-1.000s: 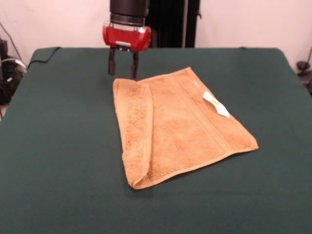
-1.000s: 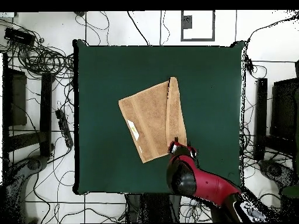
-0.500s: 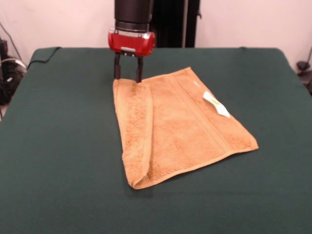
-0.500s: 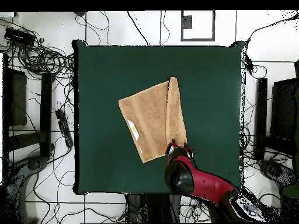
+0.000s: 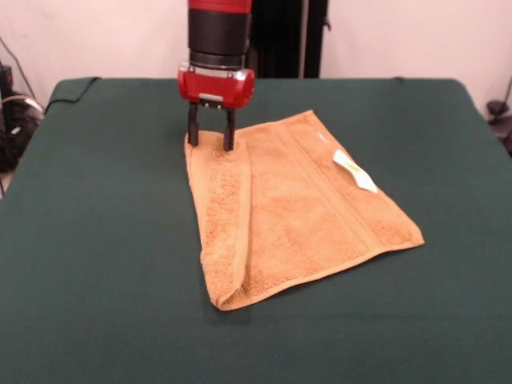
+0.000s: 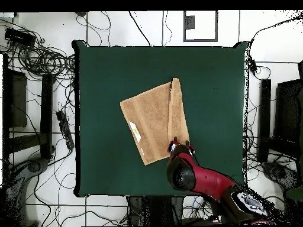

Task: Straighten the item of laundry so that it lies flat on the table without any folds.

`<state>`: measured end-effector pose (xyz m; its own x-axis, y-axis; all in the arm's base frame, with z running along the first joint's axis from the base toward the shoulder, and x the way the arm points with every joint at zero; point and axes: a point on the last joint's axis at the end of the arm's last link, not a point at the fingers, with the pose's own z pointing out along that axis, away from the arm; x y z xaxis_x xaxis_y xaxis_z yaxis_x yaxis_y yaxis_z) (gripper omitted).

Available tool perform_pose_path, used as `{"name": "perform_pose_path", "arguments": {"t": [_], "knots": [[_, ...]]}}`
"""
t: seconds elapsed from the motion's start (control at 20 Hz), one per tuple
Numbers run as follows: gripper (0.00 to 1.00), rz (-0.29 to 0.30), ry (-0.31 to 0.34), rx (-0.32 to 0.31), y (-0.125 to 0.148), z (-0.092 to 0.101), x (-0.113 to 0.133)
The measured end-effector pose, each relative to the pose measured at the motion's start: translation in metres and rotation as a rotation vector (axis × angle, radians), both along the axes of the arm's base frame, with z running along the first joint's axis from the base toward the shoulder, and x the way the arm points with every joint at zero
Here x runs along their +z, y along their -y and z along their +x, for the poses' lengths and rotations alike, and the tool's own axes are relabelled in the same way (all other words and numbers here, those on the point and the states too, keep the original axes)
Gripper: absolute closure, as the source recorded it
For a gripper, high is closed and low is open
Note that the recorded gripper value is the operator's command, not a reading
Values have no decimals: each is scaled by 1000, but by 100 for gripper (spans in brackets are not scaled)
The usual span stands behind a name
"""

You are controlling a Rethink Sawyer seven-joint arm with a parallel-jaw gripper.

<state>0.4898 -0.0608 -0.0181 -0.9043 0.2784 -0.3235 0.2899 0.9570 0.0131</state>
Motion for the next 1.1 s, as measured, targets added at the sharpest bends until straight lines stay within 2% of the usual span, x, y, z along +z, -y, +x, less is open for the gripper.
{"name": "perform_pose_path", "arguments": {"t": [0.65,0.7,1.1], "knots": [[0,24,-7,7,-9,2,-22],[100,22,-1,7,-8,3,-22],[100,17,25,15,-12,5,-23]]}}
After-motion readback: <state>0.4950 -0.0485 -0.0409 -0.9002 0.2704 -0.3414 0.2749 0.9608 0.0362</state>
